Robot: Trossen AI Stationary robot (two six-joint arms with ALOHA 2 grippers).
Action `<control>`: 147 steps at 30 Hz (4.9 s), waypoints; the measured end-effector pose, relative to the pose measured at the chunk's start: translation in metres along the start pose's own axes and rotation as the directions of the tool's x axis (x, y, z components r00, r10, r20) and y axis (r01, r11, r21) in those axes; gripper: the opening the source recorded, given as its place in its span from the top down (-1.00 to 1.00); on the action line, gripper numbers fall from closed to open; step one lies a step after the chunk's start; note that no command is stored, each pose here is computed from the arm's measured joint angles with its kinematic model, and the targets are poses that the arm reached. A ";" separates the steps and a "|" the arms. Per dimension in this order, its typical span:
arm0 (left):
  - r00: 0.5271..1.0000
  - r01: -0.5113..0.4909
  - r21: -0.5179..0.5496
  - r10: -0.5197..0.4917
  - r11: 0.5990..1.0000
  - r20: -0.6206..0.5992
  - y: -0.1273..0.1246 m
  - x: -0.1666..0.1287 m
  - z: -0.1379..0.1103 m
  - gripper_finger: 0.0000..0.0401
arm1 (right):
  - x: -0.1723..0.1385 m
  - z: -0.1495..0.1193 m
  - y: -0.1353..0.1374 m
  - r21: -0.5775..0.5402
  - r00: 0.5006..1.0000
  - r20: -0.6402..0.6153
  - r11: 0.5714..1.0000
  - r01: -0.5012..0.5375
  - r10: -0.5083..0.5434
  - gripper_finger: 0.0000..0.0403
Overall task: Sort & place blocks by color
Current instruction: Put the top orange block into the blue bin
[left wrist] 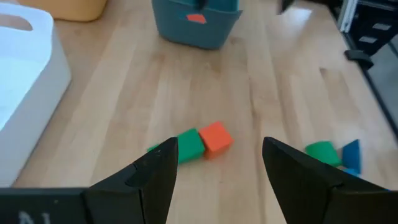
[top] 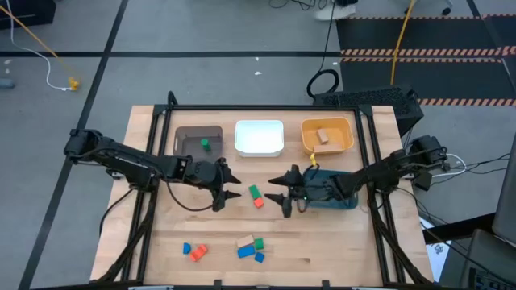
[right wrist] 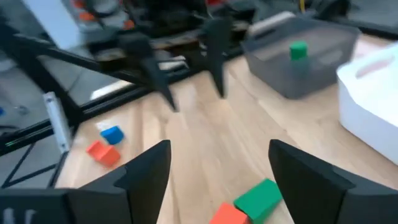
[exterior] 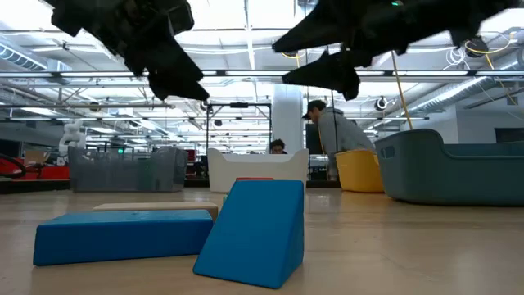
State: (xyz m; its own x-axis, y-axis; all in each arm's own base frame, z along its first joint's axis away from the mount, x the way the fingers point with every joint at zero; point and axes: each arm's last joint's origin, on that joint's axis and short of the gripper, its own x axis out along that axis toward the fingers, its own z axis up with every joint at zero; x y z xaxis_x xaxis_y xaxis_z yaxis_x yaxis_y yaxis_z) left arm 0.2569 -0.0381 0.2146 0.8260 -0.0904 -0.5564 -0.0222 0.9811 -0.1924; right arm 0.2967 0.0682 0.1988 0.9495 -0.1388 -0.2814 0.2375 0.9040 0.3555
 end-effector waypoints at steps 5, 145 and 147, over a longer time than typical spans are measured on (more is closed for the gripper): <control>0.999 0.006 -0.129 -0.012 0.992 -0.053 -0.006 -0.013 -0.005 -0.17 | 0.007 0.014 0.001 0.083 0.995 -0.068 0.994 0.073 -0.067 -0.29; 0.982 -0.110 -0.164 0.132 0.980 0.133 -0.030 -0.026 0.001 -0.17 | -0.104 -0.030 -0.040 -0.052 0.649 -0.609 0.840 0.539 -0.455 0.42; 0.980 -0.122 -0.168 0.146 0.978 0.136 -0.027 -0.026 0.003 -0.17 | -0.108 -0.039 -0.047 -0.006 0.662 -0.616 0.842 0.540 -0.428 0.42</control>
State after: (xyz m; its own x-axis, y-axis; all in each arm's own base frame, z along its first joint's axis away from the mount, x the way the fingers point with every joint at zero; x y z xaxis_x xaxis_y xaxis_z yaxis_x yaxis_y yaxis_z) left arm 0.2375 -0.0616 0.2364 0.8826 0.0776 -0.4637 -0.2172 0.9420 -0.2557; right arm 0.1746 0.0563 0.1774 0.4002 -0.2296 -0.8872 0.7111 0.6884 0.1426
